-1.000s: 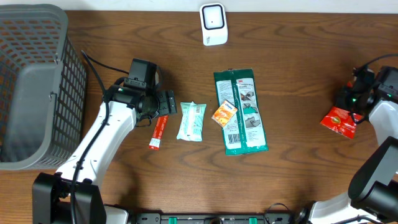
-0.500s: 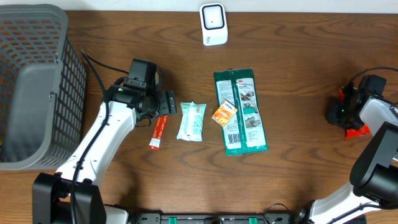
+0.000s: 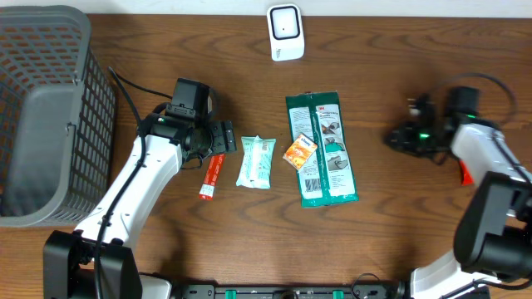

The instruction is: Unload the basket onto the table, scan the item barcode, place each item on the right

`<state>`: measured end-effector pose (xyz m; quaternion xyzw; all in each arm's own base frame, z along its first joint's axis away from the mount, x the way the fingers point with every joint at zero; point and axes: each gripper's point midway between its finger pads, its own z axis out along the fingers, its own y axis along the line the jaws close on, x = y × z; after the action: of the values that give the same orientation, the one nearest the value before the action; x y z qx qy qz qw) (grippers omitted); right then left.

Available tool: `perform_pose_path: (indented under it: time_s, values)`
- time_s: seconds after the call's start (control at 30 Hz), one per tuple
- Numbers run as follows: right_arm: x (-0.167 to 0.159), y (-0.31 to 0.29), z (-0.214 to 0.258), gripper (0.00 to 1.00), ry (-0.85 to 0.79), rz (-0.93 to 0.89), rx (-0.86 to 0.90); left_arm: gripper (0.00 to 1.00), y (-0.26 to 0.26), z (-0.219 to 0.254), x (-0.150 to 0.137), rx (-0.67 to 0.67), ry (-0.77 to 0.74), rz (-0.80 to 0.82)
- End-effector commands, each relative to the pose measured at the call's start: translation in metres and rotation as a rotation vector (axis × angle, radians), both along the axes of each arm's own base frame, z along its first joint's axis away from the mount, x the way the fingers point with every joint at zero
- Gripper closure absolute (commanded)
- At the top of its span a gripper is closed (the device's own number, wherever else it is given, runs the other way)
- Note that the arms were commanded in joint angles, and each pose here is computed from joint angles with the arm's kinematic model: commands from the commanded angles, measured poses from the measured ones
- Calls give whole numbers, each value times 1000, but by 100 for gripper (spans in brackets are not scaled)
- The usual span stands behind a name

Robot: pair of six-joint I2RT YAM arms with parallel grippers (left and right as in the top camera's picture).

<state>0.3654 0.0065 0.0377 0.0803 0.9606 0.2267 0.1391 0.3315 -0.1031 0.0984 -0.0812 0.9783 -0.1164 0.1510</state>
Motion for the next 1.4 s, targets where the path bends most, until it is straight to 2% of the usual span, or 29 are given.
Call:
perform_pose_path:
  time_s: [0.0,0.1,0.27,0.47,0.7,0.83,0.9,0.93,0.97,1.03,1.2,1.23,1.27,1.3,1.37]
  values:
    - [-6,77,17,68,35,79,152,13,1,2,3,6,-9,-1]
    - [-13,139,18,64,10,216,128,13,1,2,3,5,-9,-1]
    - [-5,180,9,61,-89,214,-87,13,1,2,3,5,-9,-1]
    - [0,209,13,55,-218,193,-243,13,1,2,3,6,-9,-1]
    - [6,215,26,58,-202,60,-145,13,1,2,3,6,-9,-1]
    - [13,209,74,57,-290,33,-82,13,1,2,3,5,-9,-1]
    - [12,205,97,51,-333,23,-62,13,1,2,3,6,-9,-1]
    - [9,203,106,37,-348,17,-58,13,1,2,3,5,-9,-1]
    - [7,199,111,15,-354,11,-65,13,1,2,3,6,-9,-1]
    - [4,197,110,1,-344,10,-74,13,1,2,3,5,-9,-1]
    - [-9,184,83,2,-215,-25,-116,13,1,2,3,5,-9,-1]
    - [-11,181,75,16,-176,-54,-118,13,1,2,3,5,-9,-1]
    - [-12,180,72,24,-161,-65,-118,13,1,2,3,6,-9,-1]
    - [-14,178,61,37,-123,-85,-124,13,1,2,3,5,-9,-1]
    - [-15,178,55,43,-107,-83,-133,13,1,2,3,6,-9,-1]
